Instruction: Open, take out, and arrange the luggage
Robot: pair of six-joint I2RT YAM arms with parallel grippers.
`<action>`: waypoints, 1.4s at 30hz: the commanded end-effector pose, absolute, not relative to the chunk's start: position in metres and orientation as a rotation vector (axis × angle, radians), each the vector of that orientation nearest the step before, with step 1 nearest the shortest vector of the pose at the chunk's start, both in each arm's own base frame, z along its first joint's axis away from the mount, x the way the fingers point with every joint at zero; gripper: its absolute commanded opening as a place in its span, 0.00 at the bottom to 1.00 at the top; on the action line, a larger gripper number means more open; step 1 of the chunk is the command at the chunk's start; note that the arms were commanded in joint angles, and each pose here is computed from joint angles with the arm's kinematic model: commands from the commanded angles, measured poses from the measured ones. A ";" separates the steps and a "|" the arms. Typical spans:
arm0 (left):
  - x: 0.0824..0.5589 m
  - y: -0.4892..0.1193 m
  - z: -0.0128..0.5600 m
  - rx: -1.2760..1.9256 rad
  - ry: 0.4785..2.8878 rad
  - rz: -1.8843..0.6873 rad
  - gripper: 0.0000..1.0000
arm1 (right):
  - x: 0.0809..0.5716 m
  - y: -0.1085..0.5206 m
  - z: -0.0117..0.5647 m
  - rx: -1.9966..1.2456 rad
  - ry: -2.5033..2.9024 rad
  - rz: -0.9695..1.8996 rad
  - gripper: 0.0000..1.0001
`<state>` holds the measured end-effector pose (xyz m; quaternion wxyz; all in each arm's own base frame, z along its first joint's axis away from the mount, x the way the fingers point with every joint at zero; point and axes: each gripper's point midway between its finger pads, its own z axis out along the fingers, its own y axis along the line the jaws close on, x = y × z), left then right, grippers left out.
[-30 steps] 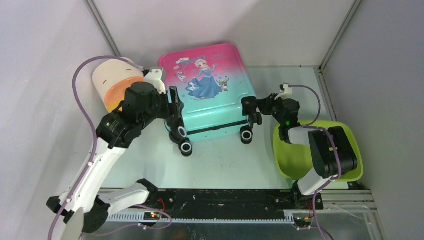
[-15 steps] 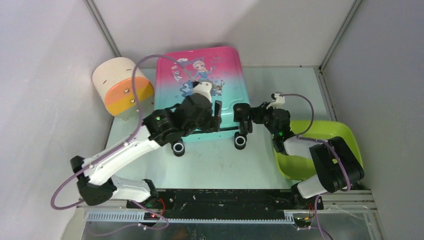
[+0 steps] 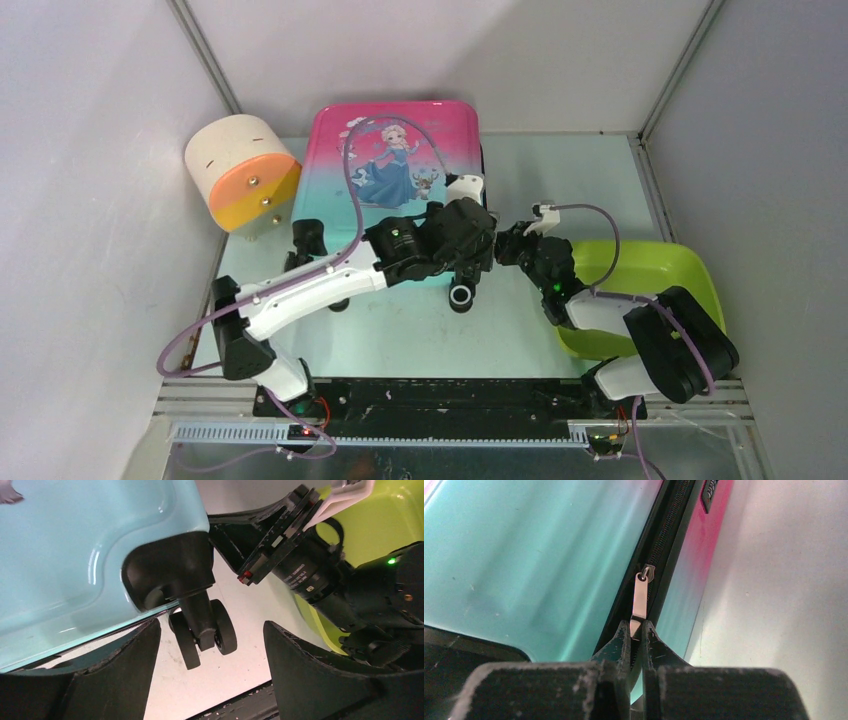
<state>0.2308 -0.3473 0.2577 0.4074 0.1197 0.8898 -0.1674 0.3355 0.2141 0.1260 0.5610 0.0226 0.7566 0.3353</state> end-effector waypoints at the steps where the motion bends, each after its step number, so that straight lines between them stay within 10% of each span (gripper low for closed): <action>1: 0.230 -0.352 0.251 0.229 2.272 -0.409 0.82 | 0.308 0.239 0.127 -0.049 1.800 0.929 0.00; 16: 0.222 -0.350 0.194 0.329 2.398 -0.166 0.76 | 0.304 0.232 0.132 -0.037 1.768 0.925 0.00; 28: 0.199 -0.385 0.226 0.618 2.224 -0.314 0.02 | 0.287 0.197 0.139 0.006 1.816 0.794 0.00; 42: 0.140 -0.382 0.236 0.855 2.084 -0.704 0.00 | 0.273 0.163 0.150 0.110 1.791 0.673 0.00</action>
